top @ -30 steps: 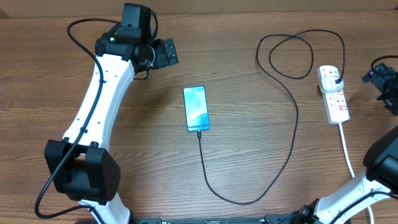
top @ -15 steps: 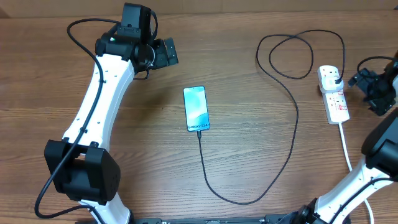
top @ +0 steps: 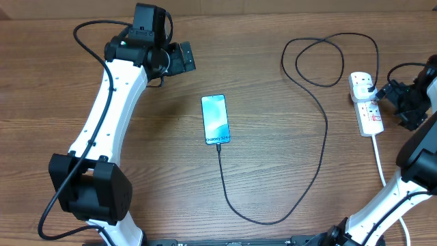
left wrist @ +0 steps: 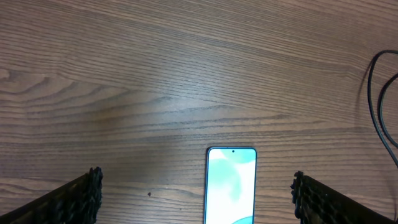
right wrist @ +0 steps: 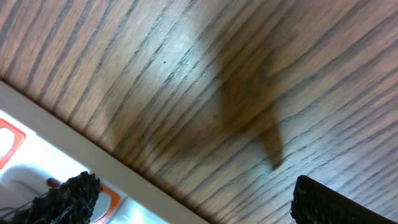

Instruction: Plug charger to phone and switch on socket

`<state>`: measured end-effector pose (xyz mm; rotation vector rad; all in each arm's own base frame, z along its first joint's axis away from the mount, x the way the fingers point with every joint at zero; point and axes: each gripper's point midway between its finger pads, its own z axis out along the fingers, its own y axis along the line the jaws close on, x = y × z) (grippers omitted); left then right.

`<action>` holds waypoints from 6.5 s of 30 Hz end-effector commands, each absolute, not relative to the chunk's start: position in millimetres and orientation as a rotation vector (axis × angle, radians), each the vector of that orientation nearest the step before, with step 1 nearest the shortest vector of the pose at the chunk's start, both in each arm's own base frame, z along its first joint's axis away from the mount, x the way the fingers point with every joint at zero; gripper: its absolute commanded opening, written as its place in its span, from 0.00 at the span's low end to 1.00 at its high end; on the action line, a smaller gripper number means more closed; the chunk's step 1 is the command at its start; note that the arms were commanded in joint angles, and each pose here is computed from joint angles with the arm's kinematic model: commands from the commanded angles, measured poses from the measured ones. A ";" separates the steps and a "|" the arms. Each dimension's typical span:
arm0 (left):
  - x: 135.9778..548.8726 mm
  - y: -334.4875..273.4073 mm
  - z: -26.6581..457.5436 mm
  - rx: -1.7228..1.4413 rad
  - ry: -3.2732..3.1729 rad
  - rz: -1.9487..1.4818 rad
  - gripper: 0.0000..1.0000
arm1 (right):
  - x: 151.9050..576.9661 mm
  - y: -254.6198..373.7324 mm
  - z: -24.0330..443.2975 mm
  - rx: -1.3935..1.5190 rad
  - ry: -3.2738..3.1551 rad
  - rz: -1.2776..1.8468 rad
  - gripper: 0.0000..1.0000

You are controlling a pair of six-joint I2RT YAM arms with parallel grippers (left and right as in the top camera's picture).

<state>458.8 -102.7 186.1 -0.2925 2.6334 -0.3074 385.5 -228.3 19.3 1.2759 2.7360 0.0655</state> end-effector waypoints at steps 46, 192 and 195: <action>462.4 -99.1 186.4 -0.276 2.628 -0.286 1.00 | 356.6 -210.4 149.3 1.187 2.630 0.238 1.00; 302.2 -2.5 196.3 -0.343 2.327 0.032 1.00 | 245.0 20.7 172.4 -0.109 1.581 0.096 1.00; 253.0 15.6 197.4 -0.401 2.256 0.010 1.00 | 245.0 20.7 172.5 -0.109 1.581 0.096 1.00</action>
